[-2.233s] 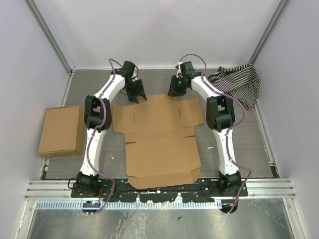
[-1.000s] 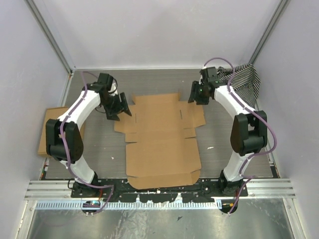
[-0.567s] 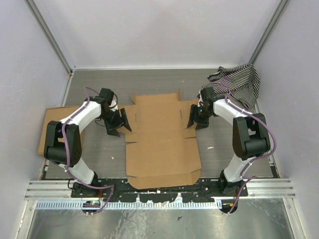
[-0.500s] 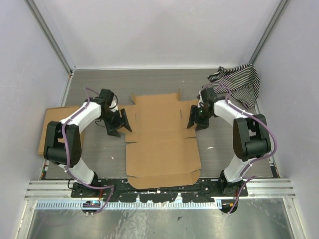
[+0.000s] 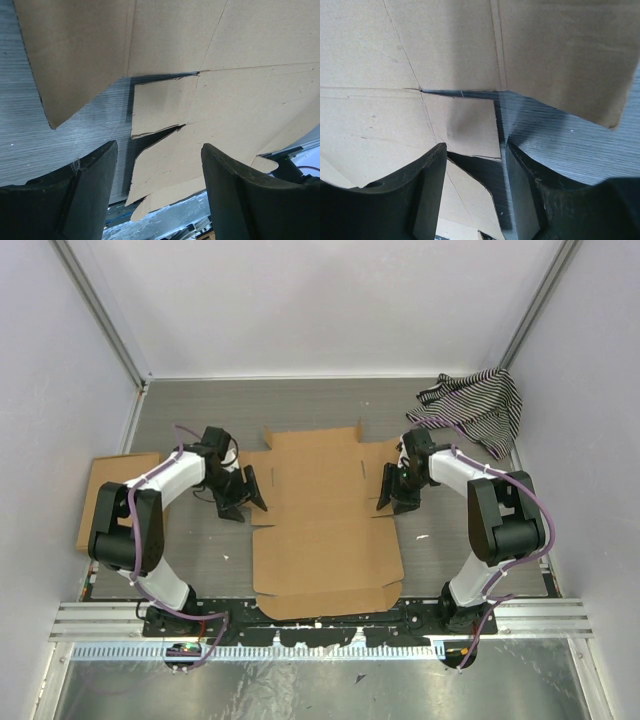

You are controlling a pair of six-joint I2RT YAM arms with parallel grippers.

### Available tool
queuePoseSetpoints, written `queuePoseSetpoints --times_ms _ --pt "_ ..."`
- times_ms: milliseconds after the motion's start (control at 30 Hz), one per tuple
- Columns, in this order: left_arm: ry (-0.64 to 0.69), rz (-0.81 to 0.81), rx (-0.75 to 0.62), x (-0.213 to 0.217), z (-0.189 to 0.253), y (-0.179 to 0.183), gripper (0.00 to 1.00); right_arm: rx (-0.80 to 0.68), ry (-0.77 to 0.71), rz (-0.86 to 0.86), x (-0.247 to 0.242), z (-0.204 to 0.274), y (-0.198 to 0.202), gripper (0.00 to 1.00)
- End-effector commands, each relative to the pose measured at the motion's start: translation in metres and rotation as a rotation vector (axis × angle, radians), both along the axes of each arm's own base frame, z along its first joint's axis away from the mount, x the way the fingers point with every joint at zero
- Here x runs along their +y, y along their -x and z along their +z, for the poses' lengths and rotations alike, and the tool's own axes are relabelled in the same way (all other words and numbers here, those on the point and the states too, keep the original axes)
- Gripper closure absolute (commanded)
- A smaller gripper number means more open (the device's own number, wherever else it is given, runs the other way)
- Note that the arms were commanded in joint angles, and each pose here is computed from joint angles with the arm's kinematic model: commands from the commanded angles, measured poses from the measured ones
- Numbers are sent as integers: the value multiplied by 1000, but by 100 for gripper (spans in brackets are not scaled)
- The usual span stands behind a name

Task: Fold the paper box

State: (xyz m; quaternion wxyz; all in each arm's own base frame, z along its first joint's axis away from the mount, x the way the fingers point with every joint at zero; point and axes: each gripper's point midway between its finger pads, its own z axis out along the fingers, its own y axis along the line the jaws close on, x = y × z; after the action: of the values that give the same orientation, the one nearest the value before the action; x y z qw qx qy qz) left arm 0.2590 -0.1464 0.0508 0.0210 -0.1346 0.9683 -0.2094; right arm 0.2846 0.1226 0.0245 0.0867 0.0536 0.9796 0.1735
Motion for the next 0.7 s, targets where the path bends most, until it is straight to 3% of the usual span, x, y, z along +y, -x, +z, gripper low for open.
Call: queuePoseSetpoints --times_ms 0,667 --pt "25 -9 11 -8 -7 2 26 -50 -43 6 9 6 -12 45" --pt "2 -39 -4 -13 8 -2 30 -183 -102 44 31 67 -38 50"
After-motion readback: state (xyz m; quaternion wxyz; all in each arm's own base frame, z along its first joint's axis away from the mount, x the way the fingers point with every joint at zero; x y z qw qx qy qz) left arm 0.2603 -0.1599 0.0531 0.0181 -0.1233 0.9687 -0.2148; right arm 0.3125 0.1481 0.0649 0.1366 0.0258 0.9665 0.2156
